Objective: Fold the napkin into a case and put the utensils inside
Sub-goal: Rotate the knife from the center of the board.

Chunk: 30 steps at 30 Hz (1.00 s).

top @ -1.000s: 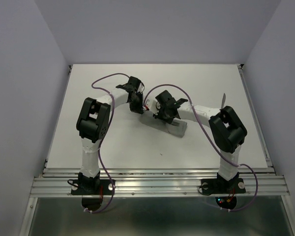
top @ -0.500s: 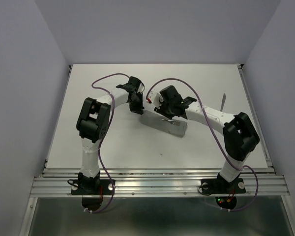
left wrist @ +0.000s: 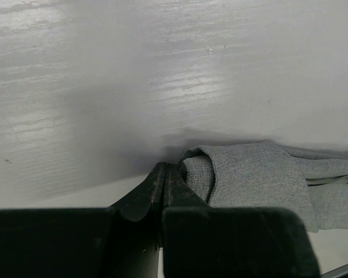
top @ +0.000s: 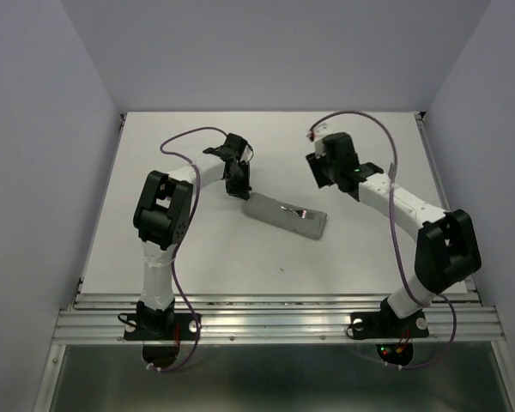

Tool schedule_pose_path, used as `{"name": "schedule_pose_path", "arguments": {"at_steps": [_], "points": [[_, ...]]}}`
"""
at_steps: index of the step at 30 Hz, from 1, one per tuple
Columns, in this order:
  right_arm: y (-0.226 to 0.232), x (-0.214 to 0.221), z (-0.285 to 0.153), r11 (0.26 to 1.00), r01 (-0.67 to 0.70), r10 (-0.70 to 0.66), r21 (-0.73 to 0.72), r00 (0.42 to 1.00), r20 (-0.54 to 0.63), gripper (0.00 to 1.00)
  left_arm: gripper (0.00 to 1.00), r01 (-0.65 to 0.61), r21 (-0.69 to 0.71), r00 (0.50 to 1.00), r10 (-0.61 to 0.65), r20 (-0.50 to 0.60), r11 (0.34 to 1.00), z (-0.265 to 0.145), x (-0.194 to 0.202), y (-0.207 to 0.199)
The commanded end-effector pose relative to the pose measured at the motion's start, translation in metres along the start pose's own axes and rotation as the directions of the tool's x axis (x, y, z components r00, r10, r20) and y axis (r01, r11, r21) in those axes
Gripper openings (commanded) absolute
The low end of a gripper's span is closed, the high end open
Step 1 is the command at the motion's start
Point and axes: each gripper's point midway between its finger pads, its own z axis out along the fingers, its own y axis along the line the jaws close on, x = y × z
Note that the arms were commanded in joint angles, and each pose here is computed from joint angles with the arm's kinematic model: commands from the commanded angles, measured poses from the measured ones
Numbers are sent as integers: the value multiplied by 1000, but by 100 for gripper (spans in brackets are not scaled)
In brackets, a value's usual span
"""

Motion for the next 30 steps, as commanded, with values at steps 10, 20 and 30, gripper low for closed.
{"name": "schedule_pose_path", "arguments": {"at_steps": [10, 20, 30], "points": [[-182, 89, -18, 548, -728, 722, 412, 660, 206, 86, 9, -53, 7, 996, 52, 76, 999, -33, -21, -10], [-183, 166, 13, 474, -795, 828, 377, 548, 114, 88, 9, -87, -6, 993, 87, 79, 996, -41, -22, -7], [-177, 184, 53, 455, -822, 865, 343, 499, 48, 87, 9, -83, -29, 991, 85, 99, 996, -53, -25, -2]]}}
